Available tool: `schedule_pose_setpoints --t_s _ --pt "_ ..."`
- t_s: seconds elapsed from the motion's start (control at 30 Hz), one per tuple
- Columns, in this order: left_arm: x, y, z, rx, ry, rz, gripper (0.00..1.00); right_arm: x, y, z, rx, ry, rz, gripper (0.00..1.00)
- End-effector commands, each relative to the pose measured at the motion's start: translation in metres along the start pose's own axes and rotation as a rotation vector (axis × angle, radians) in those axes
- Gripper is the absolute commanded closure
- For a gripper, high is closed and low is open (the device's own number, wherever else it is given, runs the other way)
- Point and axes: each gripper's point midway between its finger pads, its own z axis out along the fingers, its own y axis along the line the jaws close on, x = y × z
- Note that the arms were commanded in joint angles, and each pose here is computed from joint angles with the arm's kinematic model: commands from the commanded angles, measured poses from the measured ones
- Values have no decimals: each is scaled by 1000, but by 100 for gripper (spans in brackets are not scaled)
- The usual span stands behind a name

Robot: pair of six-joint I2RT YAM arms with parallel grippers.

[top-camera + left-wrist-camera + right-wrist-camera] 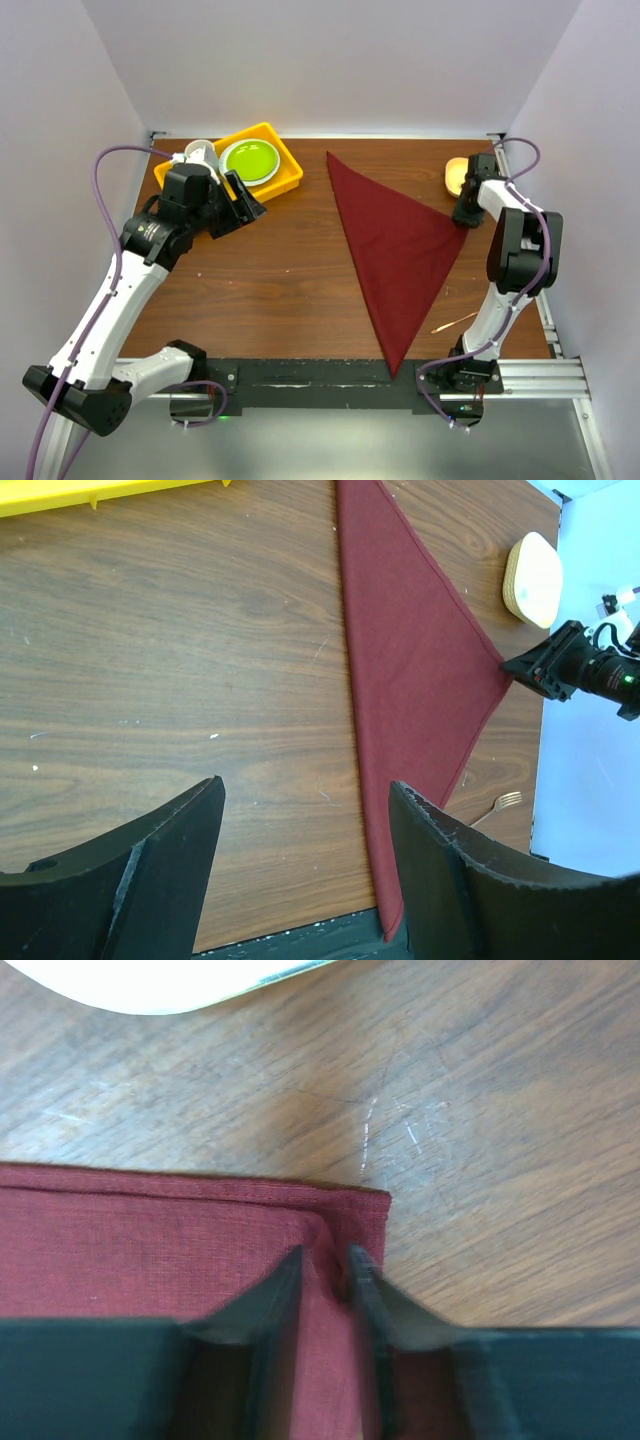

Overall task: Fold the napkin, place the utensils inside, and roll it up
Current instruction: Fold the napkin

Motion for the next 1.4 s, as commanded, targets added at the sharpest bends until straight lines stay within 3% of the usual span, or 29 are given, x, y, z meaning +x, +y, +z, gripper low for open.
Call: schedule_pose_setpoints --t_s 0.0,0.1,0.2,0.33,0.4,0.47,0.57,0.63,0.7,0.87,1.17,1.37 --pt "-5 -6 3 30 -17 9 28 -30 -25 -20 146 -56 5 51" --pt "-6 -9 6 44 -16 18 28 -42 -44 -41 259 -66 36 31" --pt "-12 -19 15 92 -39 31 28 -42 -36 -57 207 -80 38 28" --pt "-10 -31 33 160 -26 46 29 -10 20 -92 -63 -35 7 28" --pt "-17 -50 39 261 -68 66 31 24 61 -109 -169 -2 -96 30" --pt "-9 -54 55 295 -66 82 40 56 103 -136 -290 7 -205 34" --pt "-12 -72 89 340 -121 120 54 85 137 -158 -460 20 -232 39" --pt "-9 -84 105 355 -136 163 63 96 149 -159 -539 49 -220 46" --pt "-5 -97 131 350 -142 202 71 104 157 -157 -580 85 -227 63" --pt "13 -118 202 338 -151 254 86 131 174 -147 -611 175 -293 68" --pt "17 -125 317 256 -189 277 95 162 180 -134 -628 287 -351 68" --pt "16 -112 367 164 -217 308 95 176 191 -135 -636 297 -387 71"
